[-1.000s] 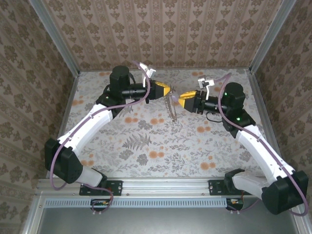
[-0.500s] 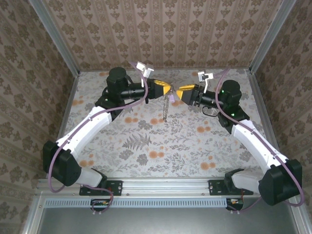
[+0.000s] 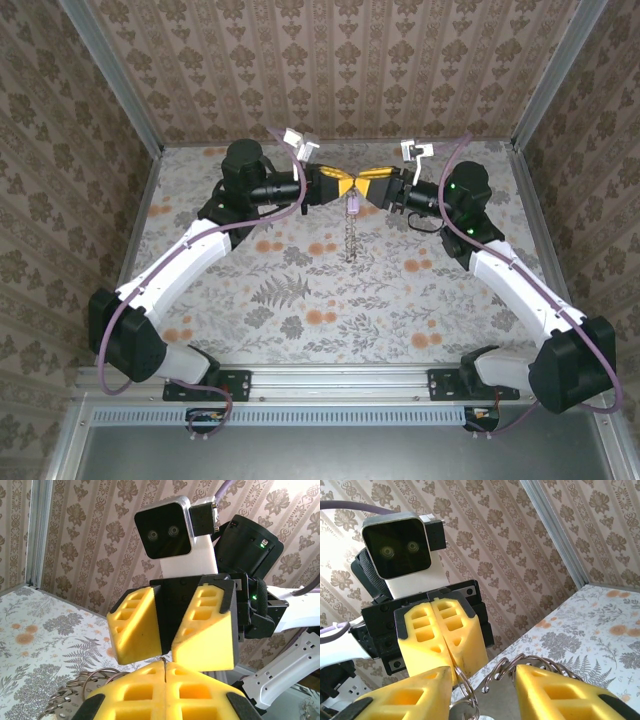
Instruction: Put the keys on the keyring
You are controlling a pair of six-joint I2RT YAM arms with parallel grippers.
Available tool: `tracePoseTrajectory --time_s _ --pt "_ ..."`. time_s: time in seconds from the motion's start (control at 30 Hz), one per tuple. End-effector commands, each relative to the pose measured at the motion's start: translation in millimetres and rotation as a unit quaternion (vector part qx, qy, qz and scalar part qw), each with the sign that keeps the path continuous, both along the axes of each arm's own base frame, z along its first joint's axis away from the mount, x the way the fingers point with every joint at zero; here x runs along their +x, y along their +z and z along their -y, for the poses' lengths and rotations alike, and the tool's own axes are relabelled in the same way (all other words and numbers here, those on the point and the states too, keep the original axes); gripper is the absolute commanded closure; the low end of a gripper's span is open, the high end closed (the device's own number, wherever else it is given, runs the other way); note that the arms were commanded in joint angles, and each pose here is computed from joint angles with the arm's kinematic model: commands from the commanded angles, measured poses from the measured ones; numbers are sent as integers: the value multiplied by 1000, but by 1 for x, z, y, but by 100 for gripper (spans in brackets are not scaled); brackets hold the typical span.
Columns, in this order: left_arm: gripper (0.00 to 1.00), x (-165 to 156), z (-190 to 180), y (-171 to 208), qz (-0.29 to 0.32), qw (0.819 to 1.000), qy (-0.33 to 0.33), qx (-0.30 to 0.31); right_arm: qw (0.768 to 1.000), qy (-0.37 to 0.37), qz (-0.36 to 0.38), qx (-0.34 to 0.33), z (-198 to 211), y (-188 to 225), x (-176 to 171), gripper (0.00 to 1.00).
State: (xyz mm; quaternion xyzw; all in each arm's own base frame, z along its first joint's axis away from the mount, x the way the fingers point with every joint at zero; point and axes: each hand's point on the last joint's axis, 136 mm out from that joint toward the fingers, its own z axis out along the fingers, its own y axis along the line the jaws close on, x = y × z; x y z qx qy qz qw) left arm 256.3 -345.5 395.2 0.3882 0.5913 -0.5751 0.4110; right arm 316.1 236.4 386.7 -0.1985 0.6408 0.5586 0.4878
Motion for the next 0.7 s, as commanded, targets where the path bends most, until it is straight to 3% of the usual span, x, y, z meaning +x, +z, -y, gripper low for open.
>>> tracePoseTrajectory --time_s 0.0,0.23,0.3,0.4,0.67 --pt "100 -8 -2 21 29 999 -7 -23 1000 6 24 11 -3 16 -2 65" --pt "100 -8 -3 21 32 999 -3 -23 1000 11 21 8 -4 10 -5 79" --pt "100 -8 -3 22 31 999 -2 -23 1000 11 20 8 -4 9 -5 78" --pt "100 -8 -3 22 32 999 -2 -23 1000 12 16 6 -5 6 -5 67" --pt "100 -8 -4 23 34 999 -1 -24 1000 11 9 3 -5 -1 -2 68"
